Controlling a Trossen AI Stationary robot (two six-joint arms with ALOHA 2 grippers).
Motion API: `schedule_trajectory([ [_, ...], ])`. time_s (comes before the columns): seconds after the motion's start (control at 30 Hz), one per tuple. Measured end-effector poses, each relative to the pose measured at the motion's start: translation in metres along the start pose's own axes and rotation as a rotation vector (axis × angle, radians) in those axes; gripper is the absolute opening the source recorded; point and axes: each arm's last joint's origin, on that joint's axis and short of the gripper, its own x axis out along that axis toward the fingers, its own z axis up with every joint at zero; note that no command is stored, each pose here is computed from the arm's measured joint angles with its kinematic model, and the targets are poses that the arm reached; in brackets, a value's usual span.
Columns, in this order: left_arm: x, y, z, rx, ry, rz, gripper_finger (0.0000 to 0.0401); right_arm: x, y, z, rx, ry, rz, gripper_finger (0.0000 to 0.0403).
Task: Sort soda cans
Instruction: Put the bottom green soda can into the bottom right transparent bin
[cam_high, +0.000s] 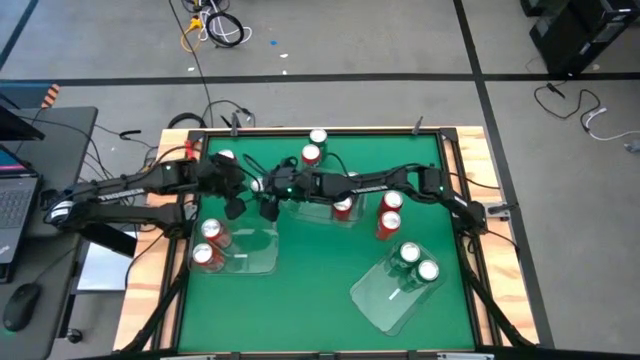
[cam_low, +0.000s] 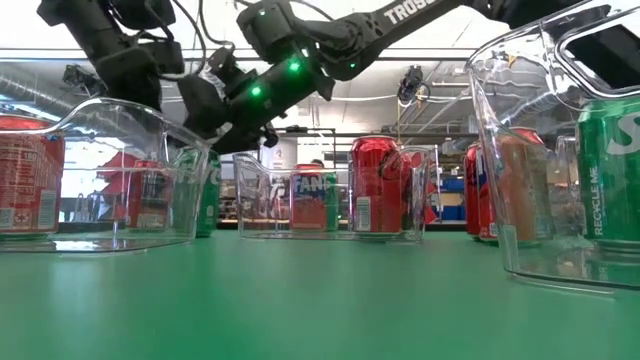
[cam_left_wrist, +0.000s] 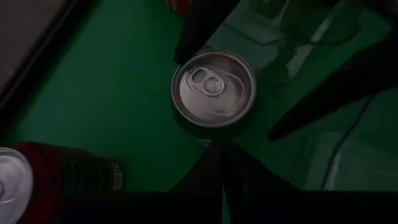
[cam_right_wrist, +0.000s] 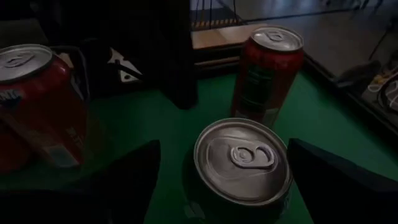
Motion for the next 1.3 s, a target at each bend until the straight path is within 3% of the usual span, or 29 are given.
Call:
schedule_trajectory([
  [0.53, -0.030, 0.004, 0.001, -0.043, -0.228, -0.020, 0.0003, 0.001, -0.005, 0.002, -0.014, -0.021, -0.064, 0.0348],
  [0.67, -0.033, 0.004, 0.006, -0.036, -0.296, -0.024, 0.0003, 0.001, -0.007, 0.001, 0.006, -0.006, -0.018, 0.0340],
  [1.07, -0.038, 0.003, 0.018, -0.020, -0.426, -0.029, 0.0003, 0.001, -0.005, -0.002, 0.006, 0.024, 0.038, 0.0288],
  [1.3, -0.040, 0.003, 0.023, 0.001, -0.486, -0.026, 0.0003, 0.000, -0.006, -0.003, -0.001, 0.058, 0.041, 0.0213],
])
